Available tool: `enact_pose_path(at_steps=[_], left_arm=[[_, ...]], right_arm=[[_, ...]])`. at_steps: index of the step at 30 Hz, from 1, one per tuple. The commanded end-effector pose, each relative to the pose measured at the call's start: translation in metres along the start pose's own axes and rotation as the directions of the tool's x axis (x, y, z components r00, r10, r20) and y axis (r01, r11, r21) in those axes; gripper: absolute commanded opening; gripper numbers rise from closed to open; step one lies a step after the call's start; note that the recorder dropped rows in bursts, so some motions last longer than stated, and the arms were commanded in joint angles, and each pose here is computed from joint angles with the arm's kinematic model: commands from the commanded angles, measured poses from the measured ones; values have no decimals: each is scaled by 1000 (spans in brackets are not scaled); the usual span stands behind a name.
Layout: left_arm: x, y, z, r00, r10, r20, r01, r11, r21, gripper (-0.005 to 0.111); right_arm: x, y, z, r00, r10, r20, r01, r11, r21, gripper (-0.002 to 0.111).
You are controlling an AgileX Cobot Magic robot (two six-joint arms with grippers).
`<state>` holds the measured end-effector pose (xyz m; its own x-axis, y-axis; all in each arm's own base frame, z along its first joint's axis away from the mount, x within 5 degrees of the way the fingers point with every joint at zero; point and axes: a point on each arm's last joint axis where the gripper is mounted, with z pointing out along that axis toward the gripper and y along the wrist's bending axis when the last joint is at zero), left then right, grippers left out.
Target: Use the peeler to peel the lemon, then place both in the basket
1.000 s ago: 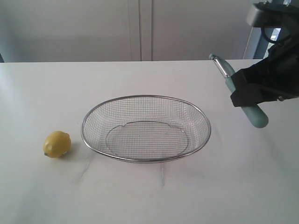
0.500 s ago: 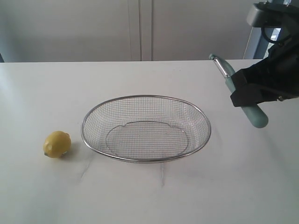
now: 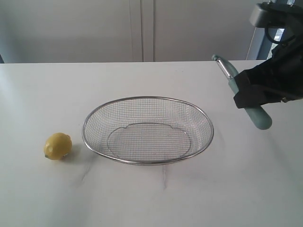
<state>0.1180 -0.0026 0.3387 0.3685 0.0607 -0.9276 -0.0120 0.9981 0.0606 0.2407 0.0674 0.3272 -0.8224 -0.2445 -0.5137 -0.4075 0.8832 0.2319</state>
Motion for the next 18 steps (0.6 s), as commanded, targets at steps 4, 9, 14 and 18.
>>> enact_pose_path(at_steps=[4, 9, 14, 18], left_arm=[[43, -8, 63, 889, -72, -453, 91, 996, 21, 0], [49, -28, 95, 640, 85, -764, 54, 986, 155, 0], [39, -56, 110, 432, 312, -846, 56, 927, 371, 0], [36, -81, 110, 318, 462, -828, 189, 825, 533, 0]], right_arm=[[1, 1, -1, 1000, -6, 14, 6, 1000, -2, 0], [1, 1, -1, 1000, -6, 14, 6, 1000, -2, 0], [1, 1, -1, 1000, -6, 14, 6, 1000, -2, 0], [1, 1, -1, 1000, -6, 14, 6, 1000, -2, 0]])
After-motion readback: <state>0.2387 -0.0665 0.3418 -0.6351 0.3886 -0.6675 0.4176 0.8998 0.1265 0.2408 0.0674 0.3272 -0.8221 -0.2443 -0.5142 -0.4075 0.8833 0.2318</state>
